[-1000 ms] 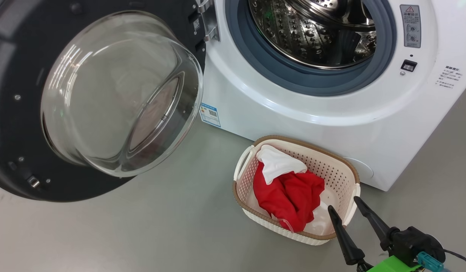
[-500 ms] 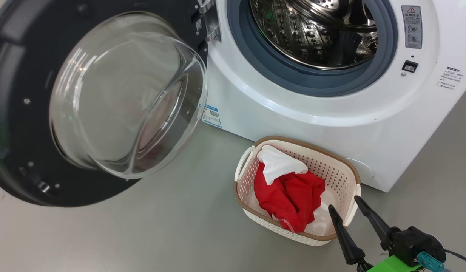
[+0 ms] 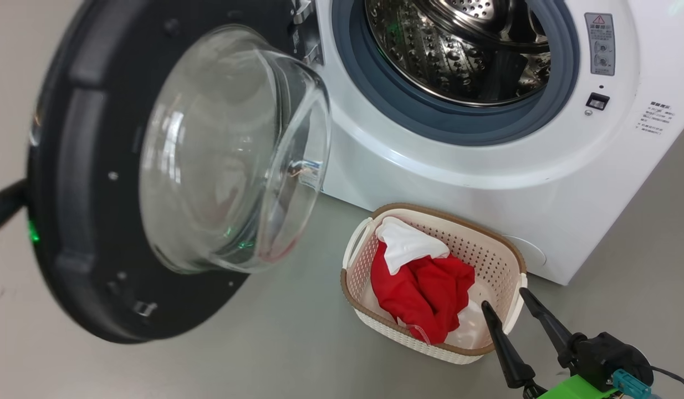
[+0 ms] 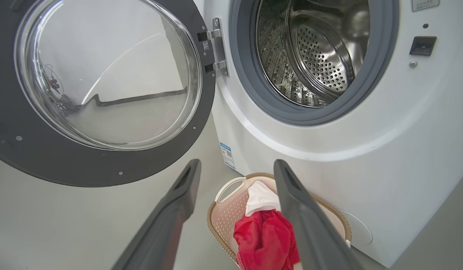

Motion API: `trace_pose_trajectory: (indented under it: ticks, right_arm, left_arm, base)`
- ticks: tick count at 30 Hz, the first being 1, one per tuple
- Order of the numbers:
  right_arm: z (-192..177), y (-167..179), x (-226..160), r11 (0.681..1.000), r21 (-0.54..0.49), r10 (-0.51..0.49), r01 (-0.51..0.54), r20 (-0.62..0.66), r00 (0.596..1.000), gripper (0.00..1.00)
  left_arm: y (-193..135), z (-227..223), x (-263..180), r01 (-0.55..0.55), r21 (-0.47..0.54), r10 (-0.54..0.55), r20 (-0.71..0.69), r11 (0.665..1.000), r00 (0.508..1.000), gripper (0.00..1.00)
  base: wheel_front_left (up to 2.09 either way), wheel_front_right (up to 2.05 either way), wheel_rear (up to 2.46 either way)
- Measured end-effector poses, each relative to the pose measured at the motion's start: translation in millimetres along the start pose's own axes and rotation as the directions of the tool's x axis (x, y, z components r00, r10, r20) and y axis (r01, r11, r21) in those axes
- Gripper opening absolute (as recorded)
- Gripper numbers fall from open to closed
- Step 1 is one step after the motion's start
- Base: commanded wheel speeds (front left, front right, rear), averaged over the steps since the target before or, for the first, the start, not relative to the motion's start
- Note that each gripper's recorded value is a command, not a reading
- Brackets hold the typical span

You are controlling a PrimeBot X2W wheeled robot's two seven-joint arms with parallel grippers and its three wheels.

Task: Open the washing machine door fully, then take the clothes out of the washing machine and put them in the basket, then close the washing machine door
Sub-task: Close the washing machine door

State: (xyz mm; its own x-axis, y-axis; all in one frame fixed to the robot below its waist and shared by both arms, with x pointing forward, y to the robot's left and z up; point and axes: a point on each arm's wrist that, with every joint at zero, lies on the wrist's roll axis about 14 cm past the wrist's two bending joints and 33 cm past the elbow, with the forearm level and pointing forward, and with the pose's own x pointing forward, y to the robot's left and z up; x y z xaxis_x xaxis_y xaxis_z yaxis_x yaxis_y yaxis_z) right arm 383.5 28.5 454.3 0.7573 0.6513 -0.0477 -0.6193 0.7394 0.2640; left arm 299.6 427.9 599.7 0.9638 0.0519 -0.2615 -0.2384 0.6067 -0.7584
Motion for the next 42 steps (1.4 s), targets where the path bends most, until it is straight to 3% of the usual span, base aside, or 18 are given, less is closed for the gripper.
trace_pose_trajectory:
  ticks: [11,26,31,42]
  right_arm:
    - [5,-9,-5,0.999,0.000,-0.035,0.035,0.014,0.999,1.00]
    - [6,-36,-22,0.992,0.008,-0.130,0.130,0.025,0.991,1.00]
    - [4,-41,-25,0.989,0.010,-0.146,0.146,0.022,0.989,1.00]
    - [8,-36,-24,0.991,0.007,-0.134,0.134,0.033,0.990,1.00]
  left_arm:
    - [-62,-52,4,0.222,0.091,-0.200,-0.202,0.971,0.959,0.00]
    - [-152,-125,35,0.486,0.155,-0.410,-0.358,0.860,0.839,0.00]
    - [-157,-136,45,0.499,0.139,-0.425,-0.362,0.856,0.830,0.00]
    - [-127,-123,48,0.407,0.146,-0.364,-0.251,0.902,0.897,0.00]
  base:
    - [0.00,0.00,0.00]
    - [0.00,0.00,0.00]
    - [0.00,0.00,0.00]
    - [0.00,0.00,0.00]
